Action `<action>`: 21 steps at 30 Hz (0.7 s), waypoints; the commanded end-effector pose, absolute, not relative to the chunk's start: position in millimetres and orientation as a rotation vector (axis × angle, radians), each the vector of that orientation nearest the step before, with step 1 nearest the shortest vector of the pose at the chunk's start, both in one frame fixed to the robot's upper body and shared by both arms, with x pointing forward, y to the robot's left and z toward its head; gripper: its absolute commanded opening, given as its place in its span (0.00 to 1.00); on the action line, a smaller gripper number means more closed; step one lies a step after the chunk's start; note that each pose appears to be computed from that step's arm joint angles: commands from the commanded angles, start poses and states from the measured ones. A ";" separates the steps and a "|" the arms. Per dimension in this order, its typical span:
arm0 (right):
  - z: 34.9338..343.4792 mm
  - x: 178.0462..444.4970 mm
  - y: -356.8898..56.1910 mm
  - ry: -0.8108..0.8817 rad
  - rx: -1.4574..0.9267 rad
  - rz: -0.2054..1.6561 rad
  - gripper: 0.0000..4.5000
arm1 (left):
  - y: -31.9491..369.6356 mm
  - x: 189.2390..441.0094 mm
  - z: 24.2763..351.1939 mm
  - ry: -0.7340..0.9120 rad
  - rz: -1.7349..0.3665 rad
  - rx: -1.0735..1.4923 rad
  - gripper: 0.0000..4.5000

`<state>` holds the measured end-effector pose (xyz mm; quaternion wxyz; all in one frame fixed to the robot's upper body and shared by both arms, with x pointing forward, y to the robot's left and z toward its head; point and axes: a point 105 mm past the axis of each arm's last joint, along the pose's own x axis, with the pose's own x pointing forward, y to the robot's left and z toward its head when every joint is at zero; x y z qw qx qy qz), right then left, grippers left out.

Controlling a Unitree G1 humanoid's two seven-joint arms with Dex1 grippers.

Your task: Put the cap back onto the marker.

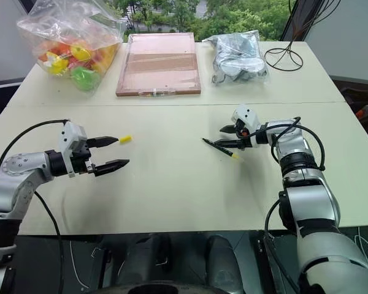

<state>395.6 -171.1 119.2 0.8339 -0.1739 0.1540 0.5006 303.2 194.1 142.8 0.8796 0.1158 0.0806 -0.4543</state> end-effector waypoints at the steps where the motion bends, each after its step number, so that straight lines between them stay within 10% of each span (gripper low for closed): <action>1: 132.4 392.2 -167.8 0.270 -0.378 1.058 0.65 | 194.3 303.1 156.0 0.104 -0.933 0.263 1.00; 21: 116.9 377.3 -163.7 0.357 -0.485 1.047 0.65 | 181.1 306.8 147.6 0.086 -0.930 0.225 1.00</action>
